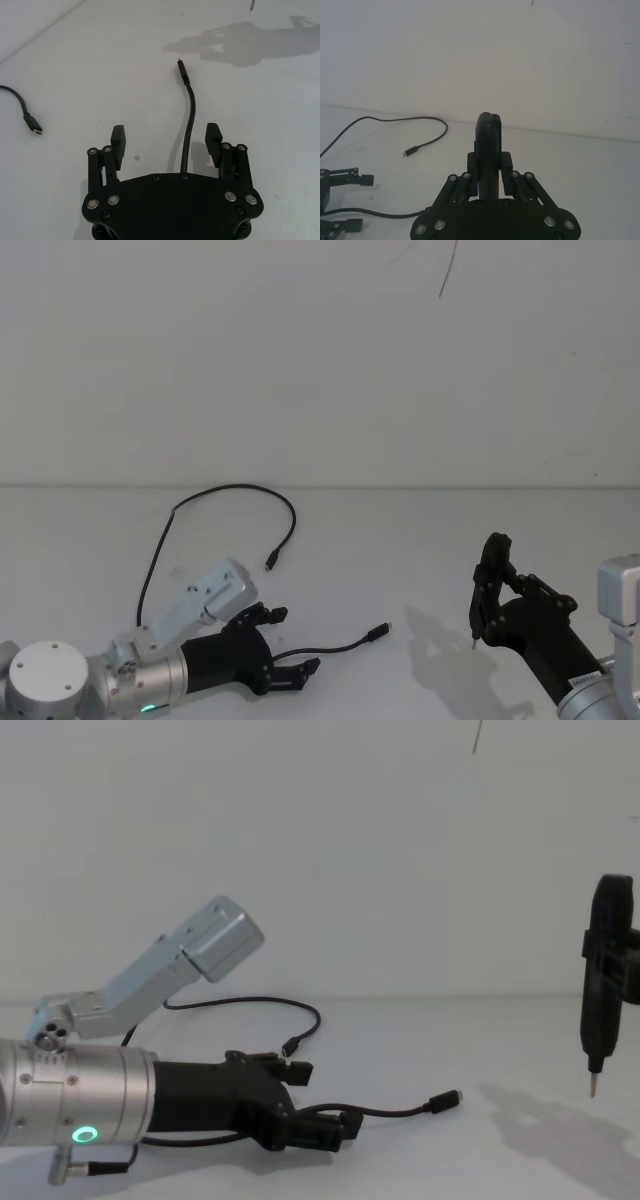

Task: Pick up the data cable with the one hand.

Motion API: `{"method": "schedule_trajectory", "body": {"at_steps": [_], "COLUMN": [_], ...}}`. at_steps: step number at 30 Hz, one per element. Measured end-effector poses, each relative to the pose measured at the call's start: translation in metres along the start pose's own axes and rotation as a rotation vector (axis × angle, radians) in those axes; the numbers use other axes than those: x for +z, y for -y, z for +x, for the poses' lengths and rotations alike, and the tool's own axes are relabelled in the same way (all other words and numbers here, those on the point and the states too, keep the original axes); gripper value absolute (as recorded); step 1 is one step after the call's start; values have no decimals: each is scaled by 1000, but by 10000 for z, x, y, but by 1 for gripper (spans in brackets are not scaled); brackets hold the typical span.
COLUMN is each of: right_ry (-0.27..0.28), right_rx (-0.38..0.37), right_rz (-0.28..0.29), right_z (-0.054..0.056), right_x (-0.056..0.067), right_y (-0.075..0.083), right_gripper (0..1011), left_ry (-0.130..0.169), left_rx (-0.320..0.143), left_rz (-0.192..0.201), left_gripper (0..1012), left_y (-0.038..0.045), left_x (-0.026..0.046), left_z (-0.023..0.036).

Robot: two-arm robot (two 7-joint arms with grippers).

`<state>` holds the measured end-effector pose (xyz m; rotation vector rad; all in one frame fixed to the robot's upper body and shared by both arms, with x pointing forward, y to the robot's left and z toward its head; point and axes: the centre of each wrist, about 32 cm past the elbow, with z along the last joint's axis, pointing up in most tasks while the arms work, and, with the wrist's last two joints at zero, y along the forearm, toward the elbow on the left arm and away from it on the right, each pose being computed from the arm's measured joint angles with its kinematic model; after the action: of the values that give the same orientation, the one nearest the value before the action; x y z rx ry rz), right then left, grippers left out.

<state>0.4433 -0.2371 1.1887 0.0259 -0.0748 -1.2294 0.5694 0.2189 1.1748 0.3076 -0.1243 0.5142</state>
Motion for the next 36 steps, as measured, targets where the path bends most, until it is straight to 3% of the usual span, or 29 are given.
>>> {"method": "schedule_trajectory", "body": {"at_steps": [11,28,36], "right_ry": [0,0,0], "right_rx": [0,0,0], "right_rz": [0,0,0], "right_z": [0,0,0], "right_x": [0,0,0], "right_y": [0,0,0], "right_gripper": [269,269,269], "left_ry": [-47,-70,-73], "left_rx": [-3,-3,-2], "left_rz": [10,15,10], "left_gripper": [636,89,44], "left_y": [105,156,159], "left_x": [-5,-4,4], "left_z": [-15,-22,-22]}}
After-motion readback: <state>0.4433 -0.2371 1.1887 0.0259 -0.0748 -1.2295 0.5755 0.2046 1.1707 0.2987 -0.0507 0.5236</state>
